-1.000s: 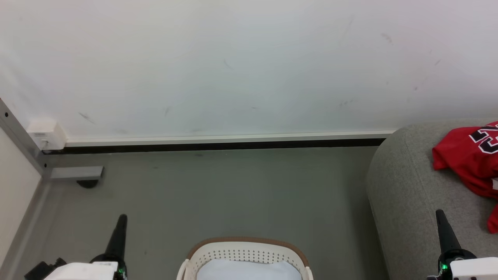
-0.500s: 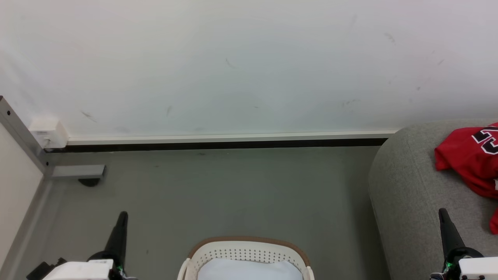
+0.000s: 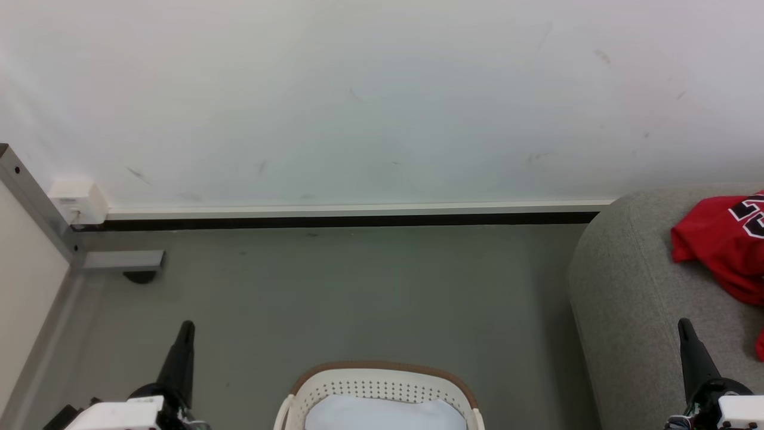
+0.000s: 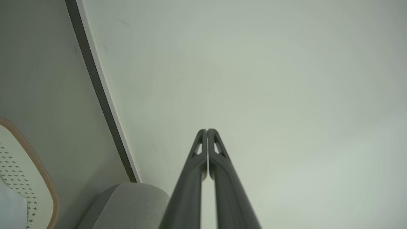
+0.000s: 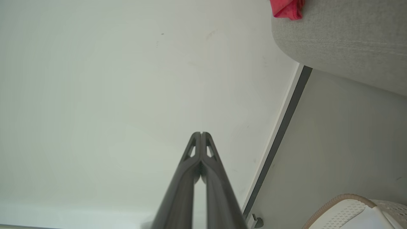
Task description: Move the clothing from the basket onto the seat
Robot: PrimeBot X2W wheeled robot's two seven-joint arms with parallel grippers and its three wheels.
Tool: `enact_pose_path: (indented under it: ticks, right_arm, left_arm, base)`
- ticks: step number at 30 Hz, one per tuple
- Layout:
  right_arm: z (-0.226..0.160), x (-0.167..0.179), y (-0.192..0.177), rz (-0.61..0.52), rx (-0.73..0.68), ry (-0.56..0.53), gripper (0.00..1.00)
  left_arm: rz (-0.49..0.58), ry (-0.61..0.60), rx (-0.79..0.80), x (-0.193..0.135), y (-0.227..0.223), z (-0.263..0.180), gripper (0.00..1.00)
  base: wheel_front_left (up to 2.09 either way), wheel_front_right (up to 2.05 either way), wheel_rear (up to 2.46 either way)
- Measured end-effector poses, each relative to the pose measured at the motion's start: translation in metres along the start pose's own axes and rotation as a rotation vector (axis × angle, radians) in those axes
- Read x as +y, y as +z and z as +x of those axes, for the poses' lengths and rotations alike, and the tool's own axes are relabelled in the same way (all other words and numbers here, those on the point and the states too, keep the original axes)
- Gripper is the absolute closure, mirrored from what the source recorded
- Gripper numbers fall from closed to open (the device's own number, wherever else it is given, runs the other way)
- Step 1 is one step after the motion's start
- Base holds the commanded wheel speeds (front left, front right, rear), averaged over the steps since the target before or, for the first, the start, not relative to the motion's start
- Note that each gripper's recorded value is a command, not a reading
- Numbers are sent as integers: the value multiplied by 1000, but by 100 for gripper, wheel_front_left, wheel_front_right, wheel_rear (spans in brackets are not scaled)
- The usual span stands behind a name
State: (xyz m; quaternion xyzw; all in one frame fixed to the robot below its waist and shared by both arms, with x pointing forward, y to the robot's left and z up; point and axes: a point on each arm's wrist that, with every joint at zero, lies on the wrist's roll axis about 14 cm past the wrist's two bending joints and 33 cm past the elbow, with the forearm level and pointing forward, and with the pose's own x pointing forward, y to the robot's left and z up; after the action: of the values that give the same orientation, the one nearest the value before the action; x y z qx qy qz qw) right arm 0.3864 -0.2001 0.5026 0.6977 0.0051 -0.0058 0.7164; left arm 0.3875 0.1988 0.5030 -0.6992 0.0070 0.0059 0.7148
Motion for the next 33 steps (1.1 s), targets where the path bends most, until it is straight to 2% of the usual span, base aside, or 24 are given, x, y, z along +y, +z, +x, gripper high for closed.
enact_pose_path:
  ticks: [5, 33]
  right_arm:
    - [1, 1, 0, 29, 2, 3, 100]
    - [1, 1, 0, 31, 4, 4, 100]
  left_arm:
    - [-20, -9, -1, -1, 1, 0, 100]
    - [-21, -9, -1, -1, 1, 0, 100]
  base:
    - [0, 0, 0]
    - [0, 0, 0]
